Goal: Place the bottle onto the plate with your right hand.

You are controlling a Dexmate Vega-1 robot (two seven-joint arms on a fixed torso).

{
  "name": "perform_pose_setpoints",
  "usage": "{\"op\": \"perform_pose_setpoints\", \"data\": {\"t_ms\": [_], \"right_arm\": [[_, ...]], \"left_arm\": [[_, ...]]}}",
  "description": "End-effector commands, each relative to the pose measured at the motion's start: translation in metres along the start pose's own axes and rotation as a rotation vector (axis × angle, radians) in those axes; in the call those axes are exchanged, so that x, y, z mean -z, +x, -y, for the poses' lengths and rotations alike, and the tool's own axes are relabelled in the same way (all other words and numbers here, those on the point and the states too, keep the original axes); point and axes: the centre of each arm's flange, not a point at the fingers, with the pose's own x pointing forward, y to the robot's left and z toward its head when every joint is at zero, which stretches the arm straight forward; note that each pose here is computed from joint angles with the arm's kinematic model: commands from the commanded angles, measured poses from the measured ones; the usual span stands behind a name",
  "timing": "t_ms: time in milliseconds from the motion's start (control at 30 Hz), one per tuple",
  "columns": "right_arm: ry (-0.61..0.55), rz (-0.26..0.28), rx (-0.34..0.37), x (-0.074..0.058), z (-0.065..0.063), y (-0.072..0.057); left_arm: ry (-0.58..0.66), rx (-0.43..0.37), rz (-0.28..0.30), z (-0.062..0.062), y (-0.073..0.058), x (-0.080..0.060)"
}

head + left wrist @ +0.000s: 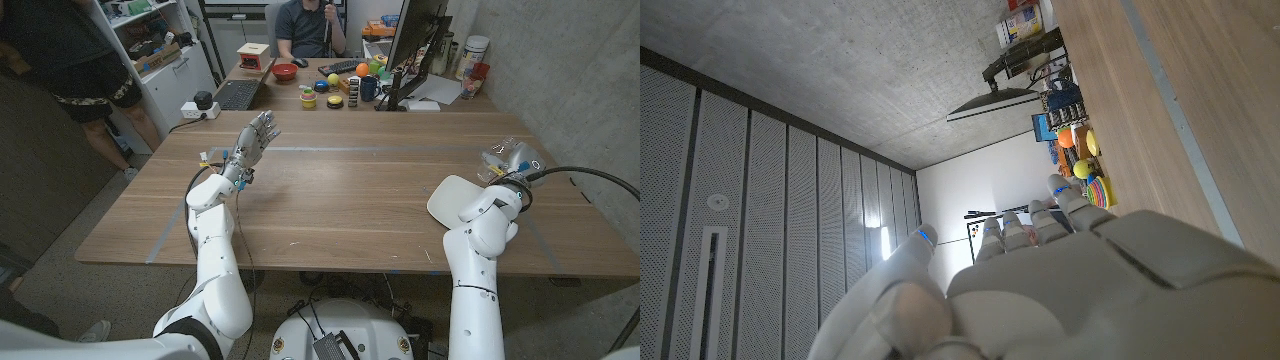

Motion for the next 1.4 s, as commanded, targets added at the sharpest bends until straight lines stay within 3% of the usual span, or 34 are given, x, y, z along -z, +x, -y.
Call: {"op": "perform_pose_setpoints", "data": {"t_ms": [33,633,1033,1400], "right_arm": [[0.002,0.003,-0.018,0.003,0.001,-0.03],[-0.038,0.033,-0.043,-0.003,-0.007,-0.061],[-0.017,0.044,-0.062,-0.002,-0.016,-0.07],[-0.012,0.017,-0.083,0.003,-0.025,-0.074]], "left_arm": [[-0.004,0.006,0.012,-0.001,-0.009,-0.002],[-0.007,0.014,0.016,-0.004,-0.019,-0.004],[-0.002,0.013,0.02,-0.007,-0.024,-0.008],[0.002,0.011,0.021,-0.008,-0.027,-0.009]]}}
